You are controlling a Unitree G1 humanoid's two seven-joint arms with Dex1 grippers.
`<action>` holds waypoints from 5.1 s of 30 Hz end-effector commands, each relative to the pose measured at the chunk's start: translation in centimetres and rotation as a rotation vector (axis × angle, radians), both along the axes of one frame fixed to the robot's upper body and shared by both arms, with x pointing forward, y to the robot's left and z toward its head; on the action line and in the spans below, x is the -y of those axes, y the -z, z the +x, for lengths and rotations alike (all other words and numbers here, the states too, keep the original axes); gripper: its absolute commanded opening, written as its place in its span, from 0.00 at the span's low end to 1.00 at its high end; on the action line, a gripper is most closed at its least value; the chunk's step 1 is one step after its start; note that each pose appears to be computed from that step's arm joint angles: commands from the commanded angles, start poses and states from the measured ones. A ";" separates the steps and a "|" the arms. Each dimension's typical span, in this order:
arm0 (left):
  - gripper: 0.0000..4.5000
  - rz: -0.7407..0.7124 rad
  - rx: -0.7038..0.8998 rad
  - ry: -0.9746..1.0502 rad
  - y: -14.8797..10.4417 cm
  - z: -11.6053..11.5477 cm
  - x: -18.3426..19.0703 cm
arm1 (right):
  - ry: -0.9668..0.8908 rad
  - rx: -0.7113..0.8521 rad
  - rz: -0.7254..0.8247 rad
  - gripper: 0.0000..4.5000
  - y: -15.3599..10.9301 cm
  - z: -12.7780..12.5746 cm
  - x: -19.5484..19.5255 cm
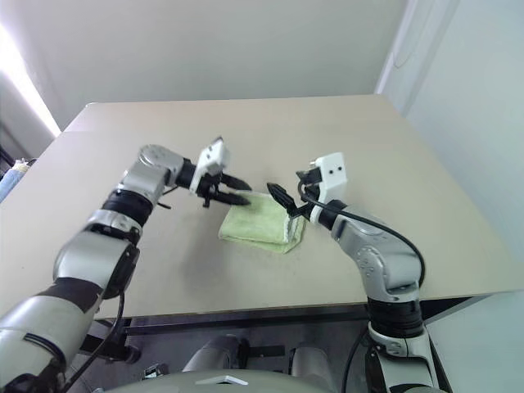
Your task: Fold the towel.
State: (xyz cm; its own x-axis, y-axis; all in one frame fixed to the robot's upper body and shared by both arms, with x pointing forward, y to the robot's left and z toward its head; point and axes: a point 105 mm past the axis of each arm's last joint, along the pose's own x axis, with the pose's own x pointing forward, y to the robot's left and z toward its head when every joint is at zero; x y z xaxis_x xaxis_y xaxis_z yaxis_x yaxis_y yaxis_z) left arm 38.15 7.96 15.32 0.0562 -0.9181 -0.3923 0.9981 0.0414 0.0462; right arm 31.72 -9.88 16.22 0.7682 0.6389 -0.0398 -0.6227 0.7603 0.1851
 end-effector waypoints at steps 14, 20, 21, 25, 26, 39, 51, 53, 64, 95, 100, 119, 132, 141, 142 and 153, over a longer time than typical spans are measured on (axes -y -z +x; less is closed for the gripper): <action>0.48 0.064 -0.026 -0.141 1.6 0.4 -4.2 | -0.381 0.039 -0.435 0.99 4.8 -4.0 -5.6; 0.48 0.101 -0.006 -0.148 3.1 0.2 -3.9 | -0.416 0.064 -0.541 0.99 6.3 -3.1 -6.1; 0.48 0.101 -0.006 -0.151 3.2 0.2 -3.9 | -0.418 0.065 -0.564 0.99 6.6 -2.9 -6.0; 0.48 0.117 0.014 -0.159 3.6 0.3 -3.7 | -0.445 0.057 -0.625 0.99 7.7 -2.8 -5.6; 0.48 0.118 0.019 -0.162 3.7 0.4 -3.7 | -0.445 0.057 -0.645 0.99 8.0 -2.7 -5.4; 0.48 0.205 -0.046 -0.031 5.0 -1.7 -4.7 | -0.291 0.161 -0.836 0.99 9.1 0.4 -3.6; 0.48 0.208 -0.027 -0.051 5.0 -1.2 -4.8 | -0.404 0.231 -0.956 0.99 9.8 -1.1 -4.2; 0.48 0.215 -0.019 -0.051 5.2 -1.2 -4.8 | -0.384 0.246 -0.980 0.99 9.9 -0.7 -4.2; 0.48 0.221 0.009 -0.060 5.1 -0.9 -4.7 | -0.316 0.319 -1.058 0.99 10.1 0.7 -4.1; 0.48 0.212 0.041 -0.095 4.7 0.0 -3.9 | -0.201 0.389 -0.999 0.36 8.3 2.7 -5.4; 0.48 0.219 0.043 -0.109 4.8 0.1 -4.1 | -0.178 0.400 -0.992 0.01 7.6 3.0 -5.1; 0.48 0.206 0.040 -0.105 5.1 0.1 -3.4 | 0.462 0.296 -1.200 0.01 -1.2 4.2 17.1; 0.48 0.209 0.046 -0.082 5.2 0.0 -2.7 | 0.507 -0.096 -1.083 0.01 8.5 1.5 20.3; 0.48 0.225 0.050 -0.082 5.4 -0.1 -3.1 | 0.454 -0.118 -1.092 0.43 8.2 0.7 20.3; 0.48 0.227 0.051 -0.083 5.4 -0.1 -3.1 | 0.448 -0.115 -1.098 0.51 8.0 0.6 20.4; 0.48 0.235 0.048 -0.087 5.5 -0.1 -3.4 | 0.402 0.142 -0.553 1.00 -3.3 -0.3 17.2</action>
